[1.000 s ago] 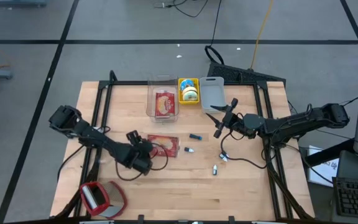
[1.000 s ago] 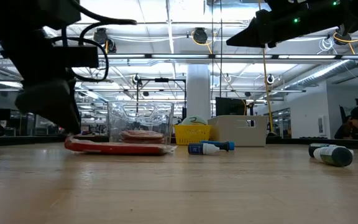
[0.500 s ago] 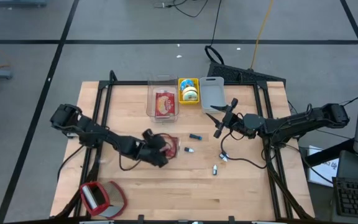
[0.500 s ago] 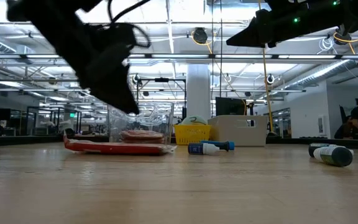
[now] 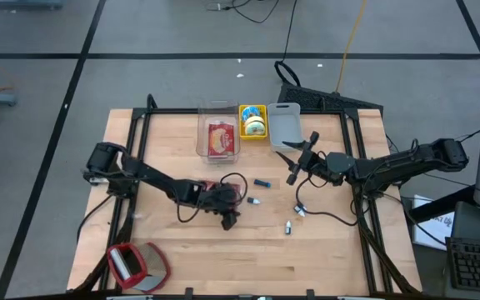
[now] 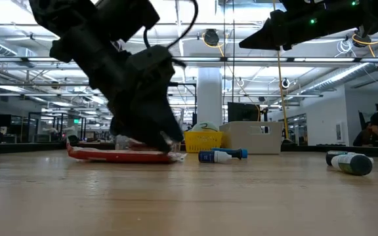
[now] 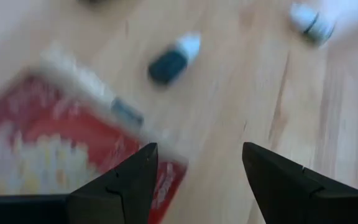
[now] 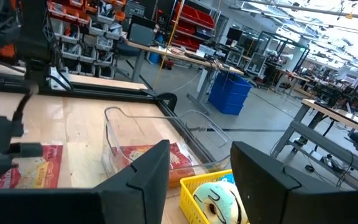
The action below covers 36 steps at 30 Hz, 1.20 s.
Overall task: Pick & Place Food Item
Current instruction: Stack the red popcorn bag on top of the other red popcorn bags in the clear bin
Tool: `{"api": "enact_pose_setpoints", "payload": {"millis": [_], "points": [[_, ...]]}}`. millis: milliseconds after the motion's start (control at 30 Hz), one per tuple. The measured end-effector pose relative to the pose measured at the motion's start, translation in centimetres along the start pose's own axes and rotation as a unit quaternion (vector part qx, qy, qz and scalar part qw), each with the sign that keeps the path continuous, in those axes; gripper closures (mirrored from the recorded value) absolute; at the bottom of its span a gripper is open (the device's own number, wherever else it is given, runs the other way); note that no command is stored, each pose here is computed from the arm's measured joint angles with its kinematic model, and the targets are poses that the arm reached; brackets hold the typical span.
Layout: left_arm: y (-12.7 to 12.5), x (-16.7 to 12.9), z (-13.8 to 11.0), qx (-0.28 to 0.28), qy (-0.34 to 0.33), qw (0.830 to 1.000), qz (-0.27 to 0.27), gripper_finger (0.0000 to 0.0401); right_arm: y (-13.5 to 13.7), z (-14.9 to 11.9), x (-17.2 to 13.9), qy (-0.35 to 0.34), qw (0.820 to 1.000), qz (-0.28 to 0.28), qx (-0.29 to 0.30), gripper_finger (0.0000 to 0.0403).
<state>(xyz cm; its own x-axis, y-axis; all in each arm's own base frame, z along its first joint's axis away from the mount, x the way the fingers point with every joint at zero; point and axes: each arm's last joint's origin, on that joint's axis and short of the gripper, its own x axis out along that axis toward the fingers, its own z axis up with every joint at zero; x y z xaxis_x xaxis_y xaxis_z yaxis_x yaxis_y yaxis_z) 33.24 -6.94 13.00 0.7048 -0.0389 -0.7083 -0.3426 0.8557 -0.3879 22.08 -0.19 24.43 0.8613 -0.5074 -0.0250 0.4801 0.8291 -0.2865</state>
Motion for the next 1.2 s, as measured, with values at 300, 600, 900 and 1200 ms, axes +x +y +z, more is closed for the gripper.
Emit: {"api": "enact_pose_setpoints", "payload": {"millis": [300, 600, 900, 1200], "points": [[-0.9, -0.4, -1.0, -0.007, 0.116, 0.986, -0.116, 0.0162, 0.0, 0.0, 0.0, -0.001, 1.0, 0.0, 0.001, 0.0242], [-1.6, -2.5, -1.1, 0.016, 0.136, 0.984, -0.116, 0.0162, 0.0, 0.0, 0.0, -0.001, 1.0, 0.0, 0.001, 0.0243], [-0.9, -8.1, 1.0, -0.011, 0.036, 0.999, 0.02, 0.0162, 0.0, 0.0, 0.0, -0.001, 1.0, 0.0, 0.001, 0.0245], [3.2, -8.8, 1.6, -0.14, 0.079, 0.977, 0.139, 0.0162, 0.0, 0.1, 0.0, -0.004, 1.0, 0.0, 0.007, 0.0243]]}}
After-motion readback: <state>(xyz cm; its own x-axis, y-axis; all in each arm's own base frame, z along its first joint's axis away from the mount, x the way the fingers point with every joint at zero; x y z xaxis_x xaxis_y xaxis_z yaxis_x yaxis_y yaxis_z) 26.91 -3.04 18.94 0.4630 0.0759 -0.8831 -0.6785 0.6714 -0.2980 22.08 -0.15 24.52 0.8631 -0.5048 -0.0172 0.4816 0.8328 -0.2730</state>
